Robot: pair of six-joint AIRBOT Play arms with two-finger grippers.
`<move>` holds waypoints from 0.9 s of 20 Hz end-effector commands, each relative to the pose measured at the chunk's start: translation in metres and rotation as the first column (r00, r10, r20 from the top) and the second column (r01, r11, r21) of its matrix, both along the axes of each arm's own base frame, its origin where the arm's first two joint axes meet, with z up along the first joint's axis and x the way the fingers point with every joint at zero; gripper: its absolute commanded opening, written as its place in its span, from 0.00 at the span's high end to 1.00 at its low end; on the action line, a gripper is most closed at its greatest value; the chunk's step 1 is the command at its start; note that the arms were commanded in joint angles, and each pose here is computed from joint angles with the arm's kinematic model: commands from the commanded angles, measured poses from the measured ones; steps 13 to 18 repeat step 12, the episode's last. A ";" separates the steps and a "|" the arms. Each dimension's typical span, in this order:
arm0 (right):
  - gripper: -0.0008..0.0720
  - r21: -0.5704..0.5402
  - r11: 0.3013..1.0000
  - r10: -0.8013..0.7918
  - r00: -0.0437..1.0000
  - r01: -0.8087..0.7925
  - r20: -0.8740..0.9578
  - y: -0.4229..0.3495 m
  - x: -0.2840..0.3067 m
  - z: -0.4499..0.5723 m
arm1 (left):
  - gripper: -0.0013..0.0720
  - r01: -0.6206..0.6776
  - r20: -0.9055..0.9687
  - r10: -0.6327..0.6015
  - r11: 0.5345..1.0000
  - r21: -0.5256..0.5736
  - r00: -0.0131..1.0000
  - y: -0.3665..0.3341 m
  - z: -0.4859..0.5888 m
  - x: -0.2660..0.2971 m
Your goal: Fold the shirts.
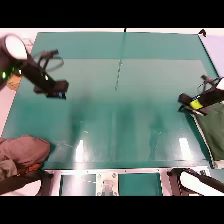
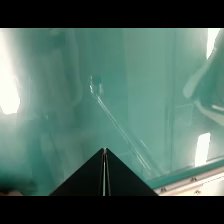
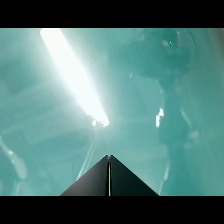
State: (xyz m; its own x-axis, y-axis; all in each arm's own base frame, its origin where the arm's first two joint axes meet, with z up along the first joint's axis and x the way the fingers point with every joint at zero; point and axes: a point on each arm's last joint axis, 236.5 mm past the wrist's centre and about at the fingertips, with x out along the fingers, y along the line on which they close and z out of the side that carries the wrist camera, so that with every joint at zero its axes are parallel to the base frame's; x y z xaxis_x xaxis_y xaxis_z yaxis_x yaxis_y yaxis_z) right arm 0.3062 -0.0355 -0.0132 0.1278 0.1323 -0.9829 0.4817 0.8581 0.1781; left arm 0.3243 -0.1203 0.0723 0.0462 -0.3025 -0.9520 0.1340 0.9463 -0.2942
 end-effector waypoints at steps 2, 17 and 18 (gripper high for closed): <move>0.97 0.008 0.993 0.118 0.993 -0.118 0.021 0.042 -0.018 -0.020 | 0.95 -0.024 -0.047 0.025 1.000 0.010 0.999 0.003 -0.029 -0.062; 0.96 0.013 0.991 0.130 0.991 -0.130 0.003 0.045 -0.023 -0.021 | 0.95 -0.034 -0.021 0.035 0.999 0.006 0.999 0.003 -0.030 -0.058; 0.96 0.013 0.991 0.130 0.991 -0.130 0.003 0.045 -0.023 -0.021 | 0.95 -0.034 -0.021 0.035 0.999 0.006 0.999 0.003 -0.030 -0.058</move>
